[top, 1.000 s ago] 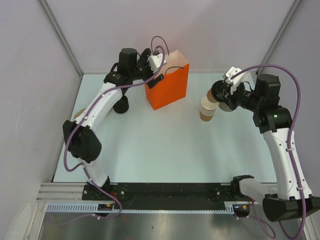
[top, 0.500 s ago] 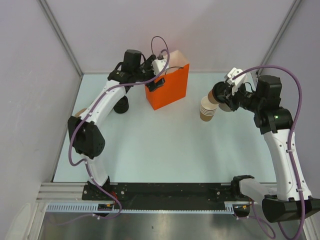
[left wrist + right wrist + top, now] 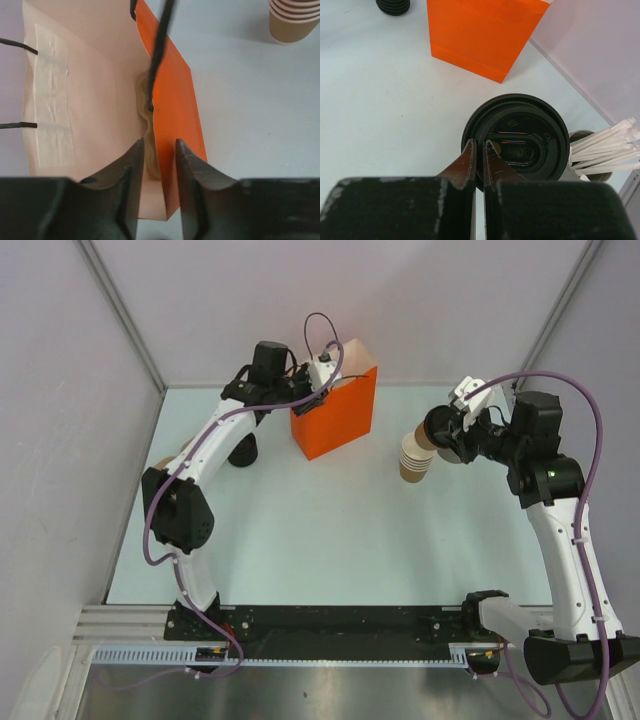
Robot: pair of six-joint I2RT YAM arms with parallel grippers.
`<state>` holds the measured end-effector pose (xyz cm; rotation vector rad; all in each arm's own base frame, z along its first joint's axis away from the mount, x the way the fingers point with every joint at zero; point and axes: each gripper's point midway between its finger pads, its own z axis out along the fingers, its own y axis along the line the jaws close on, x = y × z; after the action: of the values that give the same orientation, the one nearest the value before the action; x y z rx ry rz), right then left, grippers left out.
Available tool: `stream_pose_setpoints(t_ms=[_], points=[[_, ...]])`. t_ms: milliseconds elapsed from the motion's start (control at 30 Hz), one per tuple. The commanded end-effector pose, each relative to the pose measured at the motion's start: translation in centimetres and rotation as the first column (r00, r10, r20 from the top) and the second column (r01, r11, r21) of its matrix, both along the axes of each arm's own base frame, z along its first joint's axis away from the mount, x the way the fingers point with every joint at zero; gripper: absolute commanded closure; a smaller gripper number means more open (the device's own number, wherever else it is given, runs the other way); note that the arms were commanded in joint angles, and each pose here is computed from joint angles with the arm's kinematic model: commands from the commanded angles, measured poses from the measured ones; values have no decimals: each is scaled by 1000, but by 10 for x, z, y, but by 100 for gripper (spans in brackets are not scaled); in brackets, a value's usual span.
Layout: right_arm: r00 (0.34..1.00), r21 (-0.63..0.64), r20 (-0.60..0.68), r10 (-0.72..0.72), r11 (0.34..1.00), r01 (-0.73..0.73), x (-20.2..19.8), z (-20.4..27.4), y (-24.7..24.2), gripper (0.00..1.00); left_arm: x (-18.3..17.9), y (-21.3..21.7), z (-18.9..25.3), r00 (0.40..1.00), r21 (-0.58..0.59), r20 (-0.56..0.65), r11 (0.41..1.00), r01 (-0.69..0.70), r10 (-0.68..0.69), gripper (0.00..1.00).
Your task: Pack the takeout coffee
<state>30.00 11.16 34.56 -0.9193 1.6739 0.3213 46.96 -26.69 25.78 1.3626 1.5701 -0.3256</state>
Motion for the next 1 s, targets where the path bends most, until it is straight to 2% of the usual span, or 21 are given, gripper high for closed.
stream_pose_setpoints(t_ms=[0, 100, 200, 300, 567, 967], points=[[999, 18, 41, 4, 1000, -5, -1, 12, 1, 100, 2, -12, 28, 998, -35, 65, 999, 20, -17, 71], [999, 25, 43, -10, 1000, 9, 2, 14, 0, 100, -2, -13, 31, 998, -35, 66, 999, 21, -19, 83], [999, 35, 50, -22, 999, 20, 4, 17, 0, 100, -7, -14, 34, 998, -35, 64, 999, 23, -21, 90], [997, 43, 63, -41, 998, 38, 7, 21, -2, 100, -14, -14, 34, 999, -38, 47, 999, 23, -22, 93], [991, 66, 83, -105, 993, 99, 18, 32, -8, 100, -37, -15, 43, 1000, -89, -10, 996, 23, -24, 94], [983, 113, 73, -170, 980, 161, 33, 69, -12, 100, -104, -13, 66, 996, -149, -53, 987, 61, -70, 94]])
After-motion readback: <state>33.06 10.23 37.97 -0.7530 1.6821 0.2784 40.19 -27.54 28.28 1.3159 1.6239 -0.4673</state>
